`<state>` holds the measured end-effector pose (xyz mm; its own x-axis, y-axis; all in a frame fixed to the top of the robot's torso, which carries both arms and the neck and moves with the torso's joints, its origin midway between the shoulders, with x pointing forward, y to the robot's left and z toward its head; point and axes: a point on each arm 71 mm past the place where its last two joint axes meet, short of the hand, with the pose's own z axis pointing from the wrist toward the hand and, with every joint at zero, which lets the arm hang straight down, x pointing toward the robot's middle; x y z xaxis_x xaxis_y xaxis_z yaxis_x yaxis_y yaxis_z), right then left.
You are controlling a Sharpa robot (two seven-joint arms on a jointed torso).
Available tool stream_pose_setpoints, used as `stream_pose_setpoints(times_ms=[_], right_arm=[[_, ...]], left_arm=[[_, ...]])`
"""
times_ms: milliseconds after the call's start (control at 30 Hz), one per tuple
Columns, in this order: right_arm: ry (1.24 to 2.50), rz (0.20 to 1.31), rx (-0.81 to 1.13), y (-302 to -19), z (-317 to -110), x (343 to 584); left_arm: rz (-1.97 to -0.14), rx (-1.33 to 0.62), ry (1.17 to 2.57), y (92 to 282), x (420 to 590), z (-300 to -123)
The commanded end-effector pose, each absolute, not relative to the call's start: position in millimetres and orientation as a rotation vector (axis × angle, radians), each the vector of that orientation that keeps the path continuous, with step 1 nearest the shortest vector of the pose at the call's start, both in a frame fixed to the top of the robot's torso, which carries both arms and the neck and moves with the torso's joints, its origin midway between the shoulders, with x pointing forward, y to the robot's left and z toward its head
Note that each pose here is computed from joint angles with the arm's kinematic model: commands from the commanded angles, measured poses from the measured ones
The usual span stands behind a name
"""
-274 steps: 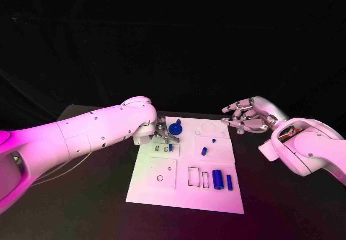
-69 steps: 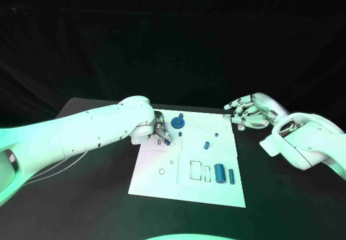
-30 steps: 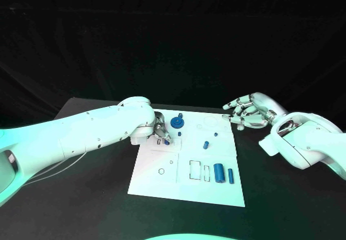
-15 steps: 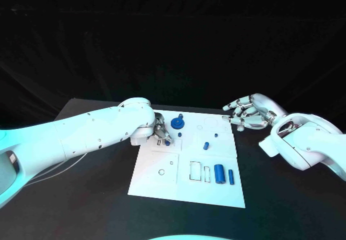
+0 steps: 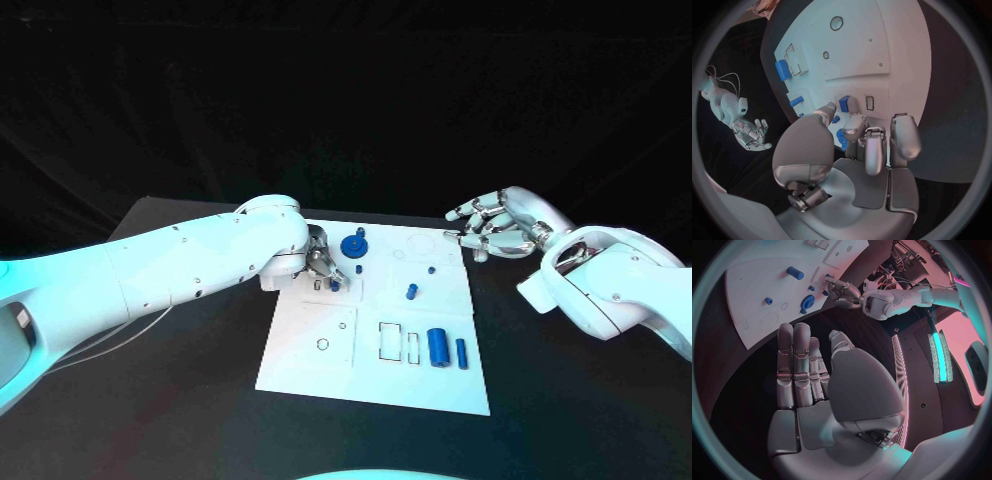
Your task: Assemble the parts on the task board
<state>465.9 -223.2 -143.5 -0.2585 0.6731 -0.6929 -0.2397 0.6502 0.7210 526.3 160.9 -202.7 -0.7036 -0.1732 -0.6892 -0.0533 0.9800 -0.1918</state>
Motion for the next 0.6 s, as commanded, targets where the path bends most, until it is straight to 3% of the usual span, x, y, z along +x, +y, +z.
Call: stream_pose_setpoints(times_ms=[33, 333, 600], right_arm=[[1.618, 0.905, 0.351, -222.7, -144.0, 465.7], [1.615, 0.901, 0.357, -224.7, -144.3, 466.7], [1.613, 0.896, 0.368, -227.3, -144.7, 468.1]], left_arm=[[-0.173, -0.189, 2.344, 162.6, 525.1, -201.6], [-0.204, -0.206, 2.311, 171.2, 526.5, -180.7], [-0.198, -0.277, 2.177, 189.6, 549.9, -131.2]])
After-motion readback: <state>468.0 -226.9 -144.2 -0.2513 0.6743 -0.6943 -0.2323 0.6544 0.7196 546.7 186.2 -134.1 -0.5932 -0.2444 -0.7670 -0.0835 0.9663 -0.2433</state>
